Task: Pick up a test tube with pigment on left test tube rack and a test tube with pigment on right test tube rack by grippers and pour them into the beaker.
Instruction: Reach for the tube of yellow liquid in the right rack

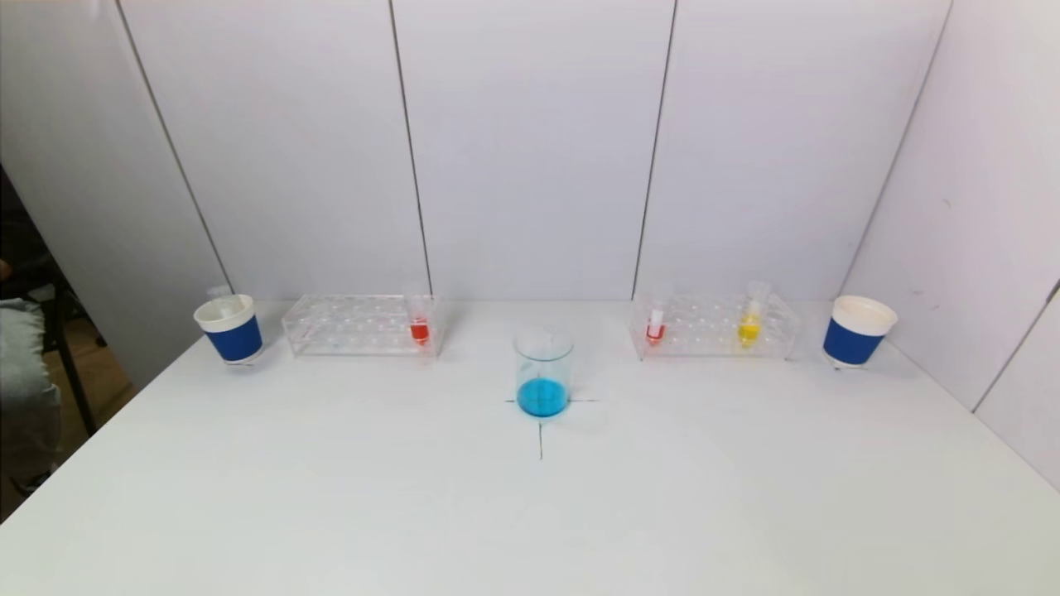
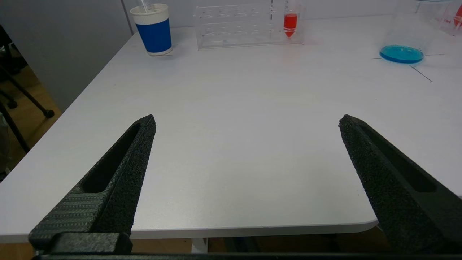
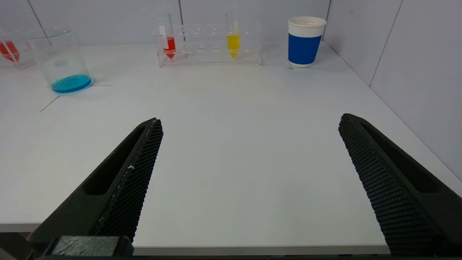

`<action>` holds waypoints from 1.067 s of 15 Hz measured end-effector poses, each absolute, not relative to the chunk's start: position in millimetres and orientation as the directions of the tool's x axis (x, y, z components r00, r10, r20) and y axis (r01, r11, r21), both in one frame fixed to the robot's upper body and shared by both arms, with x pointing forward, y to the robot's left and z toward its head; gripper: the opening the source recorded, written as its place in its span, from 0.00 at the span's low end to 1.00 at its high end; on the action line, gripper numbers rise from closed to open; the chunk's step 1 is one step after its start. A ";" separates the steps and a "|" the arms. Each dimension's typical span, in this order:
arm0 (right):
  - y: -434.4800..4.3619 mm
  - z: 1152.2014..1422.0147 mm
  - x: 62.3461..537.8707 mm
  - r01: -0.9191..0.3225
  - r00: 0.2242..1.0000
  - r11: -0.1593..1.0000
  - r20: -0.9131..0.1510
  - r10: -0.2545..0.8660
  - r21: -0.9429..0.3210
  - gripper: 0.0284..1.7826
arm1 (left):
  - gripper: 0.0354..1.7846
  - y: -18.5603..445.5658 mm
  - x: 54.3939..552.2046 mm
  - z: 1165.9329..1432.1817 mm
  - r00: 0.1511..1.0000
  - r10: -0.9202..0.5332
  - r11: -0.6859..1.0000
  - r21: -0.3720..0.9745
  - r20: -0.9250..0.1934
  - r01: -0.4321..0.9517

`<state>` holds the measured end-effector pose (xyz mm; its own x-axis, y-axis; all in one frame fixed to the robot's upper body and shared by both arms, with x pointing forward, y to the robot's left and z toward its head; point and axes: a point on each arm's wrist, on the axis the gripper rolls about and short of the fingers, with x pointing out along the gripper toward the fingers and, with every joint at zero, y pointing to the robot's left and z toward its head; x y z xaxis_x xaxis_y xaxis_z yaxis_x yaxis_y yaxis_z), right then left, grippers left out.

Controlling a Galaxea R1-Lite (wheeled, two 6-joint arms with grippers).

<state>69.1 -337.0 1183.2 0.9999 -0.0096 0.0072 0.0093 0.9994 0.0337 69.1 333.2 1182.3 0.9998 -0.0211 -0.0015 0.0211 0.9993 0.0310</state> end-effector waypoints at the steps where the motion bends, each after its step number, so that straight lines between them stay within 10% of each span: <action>1: -337.0 1183.2 69.1 0.007 1.000 0.999 0.007 -0.007 0.031 0.99 | 0.99 333.2 69.1 1182.3 1.000 -0.021 0.999 0.031 -0.001 0.021; 16: -336.8 1184.3 69.1 0.001 1.000 1.000 0.018 -0.001 0.014 0.99 | 0.99 333.2 69.1 1182.3 1.000 -0.021 0.999 0.031 -0.001 0.022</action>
